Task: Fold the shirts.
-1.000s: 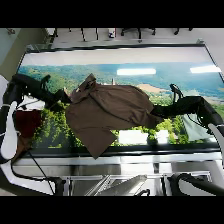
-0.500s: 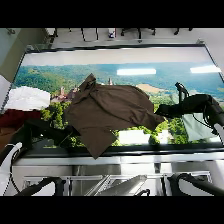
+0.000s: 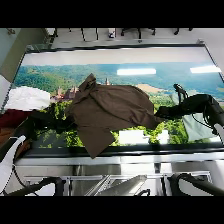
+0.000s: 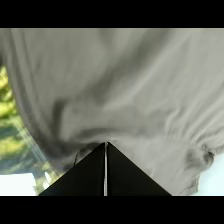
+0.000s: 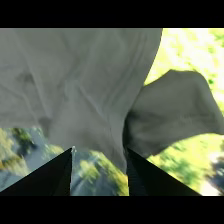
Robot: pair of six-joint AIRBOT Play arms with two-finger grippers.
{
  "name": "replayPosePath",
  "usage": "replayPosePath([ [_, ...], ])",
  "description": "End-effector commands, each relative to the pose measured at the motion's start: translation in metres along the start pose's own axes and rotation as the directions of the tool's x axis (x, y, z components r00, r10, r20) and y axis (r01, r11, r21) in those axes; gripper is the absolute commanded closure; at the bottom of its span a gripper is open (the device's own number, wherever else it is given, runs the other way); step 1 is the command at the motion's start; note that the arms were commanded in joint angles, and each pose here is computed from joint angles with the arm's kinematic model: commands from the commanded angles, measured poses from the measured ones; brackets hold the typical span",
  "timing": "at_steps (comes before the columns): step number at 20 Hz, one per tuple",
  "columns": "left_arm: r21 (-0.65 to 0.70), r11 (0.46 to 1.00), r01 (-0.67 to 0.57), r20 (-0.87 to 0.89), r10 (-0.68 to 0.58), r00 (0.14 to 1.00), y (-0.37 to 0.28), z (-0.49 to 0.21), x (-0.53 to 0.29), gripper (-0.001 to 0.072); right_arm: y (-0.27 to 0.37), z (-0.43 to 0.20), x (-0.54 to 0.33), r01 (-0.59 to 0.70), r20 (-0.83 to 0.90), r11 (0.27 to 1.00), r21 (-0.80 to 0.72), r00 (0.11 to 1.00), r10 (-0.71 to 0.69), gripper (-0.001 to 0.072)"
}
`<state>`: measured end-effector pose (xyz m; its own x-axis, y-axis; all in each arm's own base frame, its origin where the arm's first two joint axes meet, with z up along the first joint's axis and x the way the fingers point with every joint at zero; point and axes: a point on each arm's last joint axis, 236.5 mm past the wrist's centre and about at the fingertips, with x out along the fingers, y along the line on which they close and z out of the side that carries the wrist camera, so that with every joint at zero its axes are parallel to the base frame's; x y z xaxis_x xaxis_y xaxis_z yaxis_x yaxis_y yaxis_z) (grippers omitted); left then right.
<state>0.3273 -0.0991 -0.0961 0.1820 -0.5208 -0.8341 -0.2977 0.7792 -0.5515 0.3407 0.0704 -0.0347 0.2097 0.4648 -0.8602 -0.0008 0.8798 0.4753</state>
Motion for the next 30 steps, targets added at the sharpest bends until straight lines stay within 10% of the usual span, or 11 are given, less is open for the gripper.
replayPosePath([
  [1,0.056,0.998,0.013,-0.074,-0.009,0.997,-0.006,0.002,0.0,0.0696,-0.008,-0.02,-0.002,0.035,-0.081,0.999,-0.036,0.996,-0.038,0.0323],
  [9,-0.011,0.975,-0.221,-0.014,0.221,0.975,0.086,0.02,-0.094,0.0697,-0.033,-0.069,0.008,0.09,-0.234,0.994,-0.056,0.967,-0.101,0.0323],
  [16,-0.059,0.998,-0.006,0.037,0.008,0.999,0.051,0.018,-0.06,0.0674,-0.024,-0.057,0.012,0.064,-0.184,0.998,-0.01,0.981,-0.065,0.0323],
  [18,-0.033,0.999,0.007,0.056,-0.005,0.998,0.037,0.02,-0.05,0.0021,-0.023,-0.057,0.012,0.062,-0.183,0.998,-0.009,0.981,-0.062,0.0323],
  [19,-0.012,1.0,-0.001,0.064,0.002,0.998,0.033,0.021,-0.047,0.0006,-0.023,-0.057,0.012,0.062,-0.183,0.998,-0.009,0.981,-0.063,0.0323],
  [27,0.013,1.0,-0.018,-0.098,0.019,0.995,0.021,-0.01,0.012,0.0013,-0.038,-0.042,0.008,0.087,-0.118,0.995,0.051,0.99,-0.08,0.0322],
  [30,0.007,1.0,-0.019,-0.12,0.02,0.993,0.021,-0.012,0.02,0.0576,-0.065,-0.032,-0.004,0.103,-0.064,0.983,0.151,0.994,-0.094,0.0322],
])
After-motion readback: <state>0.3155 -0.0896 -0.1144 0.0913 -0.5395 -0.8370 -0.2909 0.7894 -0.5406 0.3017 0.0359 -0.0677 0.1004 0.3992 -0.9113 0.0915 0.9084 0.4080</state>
